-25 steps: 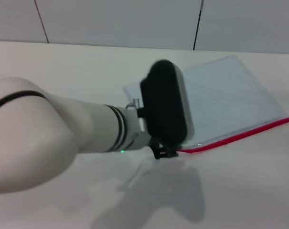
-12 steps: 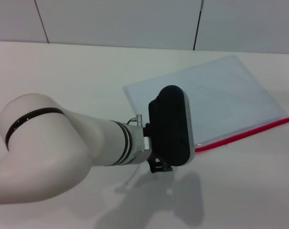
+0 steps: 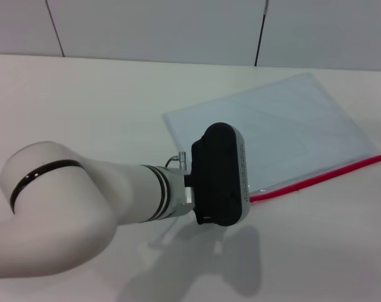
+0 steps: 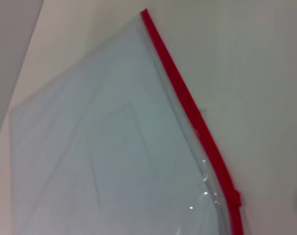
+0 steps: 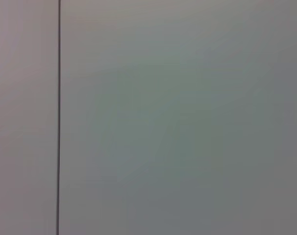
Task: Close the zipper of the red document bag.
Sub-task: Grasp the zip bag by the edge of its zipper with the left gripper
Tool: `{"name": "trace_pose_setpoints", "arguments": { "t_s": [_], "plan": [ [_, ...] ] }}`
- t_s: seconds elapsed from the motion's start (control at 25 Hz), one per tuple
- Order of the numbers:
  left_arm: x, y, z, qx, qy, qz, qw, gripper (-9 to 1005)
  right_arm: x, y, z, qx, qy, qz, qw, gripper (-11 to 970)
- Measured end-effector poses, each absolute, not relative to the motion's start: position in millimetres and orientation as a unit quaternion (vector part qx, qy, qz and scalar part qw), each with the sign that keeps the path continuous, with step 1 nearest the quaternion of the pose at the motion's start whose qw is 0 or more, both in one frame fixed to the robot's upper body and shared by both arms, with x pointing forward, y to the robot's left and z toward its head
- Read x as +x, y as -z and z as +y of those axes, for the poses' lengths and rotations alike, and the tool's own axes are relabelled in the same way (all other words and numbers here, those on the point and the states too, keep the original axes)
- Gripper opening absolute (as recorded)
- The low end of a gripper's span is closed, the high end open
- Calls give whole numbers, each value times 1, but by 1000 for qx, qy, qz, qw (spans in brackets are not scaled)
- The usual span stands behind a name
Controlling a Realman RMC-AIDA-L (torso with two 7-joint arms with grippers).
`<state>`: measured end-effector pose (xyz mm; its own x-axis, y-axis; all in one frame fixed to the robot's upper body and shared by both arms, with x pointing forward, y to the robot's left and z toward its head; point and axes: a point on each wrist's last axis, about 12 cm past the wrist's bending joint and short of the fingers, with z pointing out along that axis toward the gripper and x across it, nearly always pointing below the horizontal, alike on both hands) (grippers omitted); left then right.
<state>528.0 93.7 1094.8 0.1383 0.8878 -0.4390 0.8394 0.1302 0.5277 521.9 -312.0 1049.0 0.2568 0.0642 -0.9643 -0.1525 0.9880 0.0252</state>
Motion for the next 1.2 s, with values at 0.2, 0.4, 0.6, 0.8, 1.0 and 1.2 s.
{"name": "trace_pose_setpoints", "arguments": {
  "t_s": [0.2, 0.4, 0.6, 0.8, 1.0, 1.2],
  "plan": [
    [532, -1090, 96, 657, -37, 653, 375, 584, 522, -1049, -312, -37, -69, 605, 792, 810],
    [535, -1088, 97, 654, -39, 652, 381, 567, 522, -1049, -312, -37, -69, 605, 792, 805],
    [536, -1087, 98, 654, -39, 645, 394, 550, 522, -1049, -312, -37, -69, 605, 792, 801],
    [538, -1083, 101, 655, -43, 646, 390, 534, 522, -1049, -312, -37, -69, 605, 792, 796],
    [541, -1077, 103, 650, -46, 648, 395, 439, 522, -1049, -311, -36, -70, 605, 792, 791],
    [542, -1077, 103, 649, -45, 648, 396, 335, 522, -1049, -311, -37, -70, 605, 792, 786]
  ]
}}
